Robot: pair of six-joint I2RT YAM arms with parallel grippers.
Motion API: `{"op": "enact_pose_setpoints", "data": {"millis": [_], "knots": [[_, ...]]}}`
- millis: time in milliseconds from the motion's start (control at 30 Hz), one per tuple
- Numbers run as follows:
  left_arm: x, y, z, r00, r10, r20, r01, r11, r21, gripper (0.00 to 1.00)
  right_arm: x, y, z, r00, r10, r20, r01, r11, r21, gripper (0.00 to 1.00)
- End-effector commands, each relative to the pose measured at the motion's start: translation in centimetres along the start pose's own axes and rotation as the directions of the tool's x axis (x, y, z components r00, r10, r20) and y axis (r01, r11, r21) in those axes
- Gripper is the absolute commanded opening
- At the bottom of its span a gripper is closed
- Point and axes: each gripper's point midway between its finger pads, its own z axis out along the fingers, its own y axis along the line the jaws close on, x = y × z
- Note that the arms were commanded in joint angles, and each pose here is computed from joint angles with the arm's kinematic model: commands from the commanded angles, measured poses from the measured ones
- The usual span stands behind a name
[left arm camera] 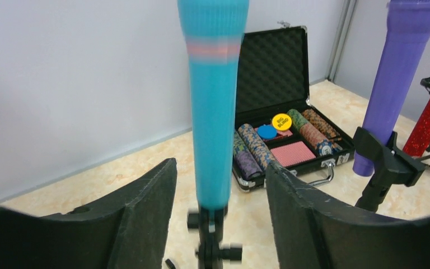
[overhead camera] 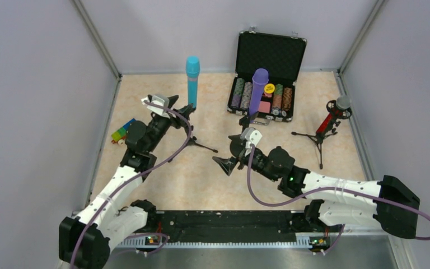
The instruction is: Attach the microphones to the stand
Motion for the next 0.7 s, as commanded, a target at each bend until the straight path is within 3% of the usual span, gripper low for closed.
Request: {"op": "enact_pose_setpoints", "data": {"millis": [0, 133, 667], "knots": [[-3.73, 0.12, -0.32, 0.992, 0.038, 0.117, -0.038, 0.999, -0.008, 0.70, -1.29, 0.14, 0.26, 0.999, 0.015, 0.051, -0.015, 1.000, 0.004, 0.99], [-4.09, 0.08, -0.24, 0.994, 0.040, 0.106, -0.040, 0.999, -0.004, 0.76, -1.24, 0.16, 0.24, 0.999, 0.015, 0.051, -0.015, 1.000, 0.003, 0.99], [-3.53, -0.19, -1.11, 0.997, 0.017, 0.072, -0.017, 1.000, -0.003, 0.82, -1.19, 0.20, 0.37, 0.999, 0.014, 0.047, -0.014, 1.000, 0.001, 0.99]]}}
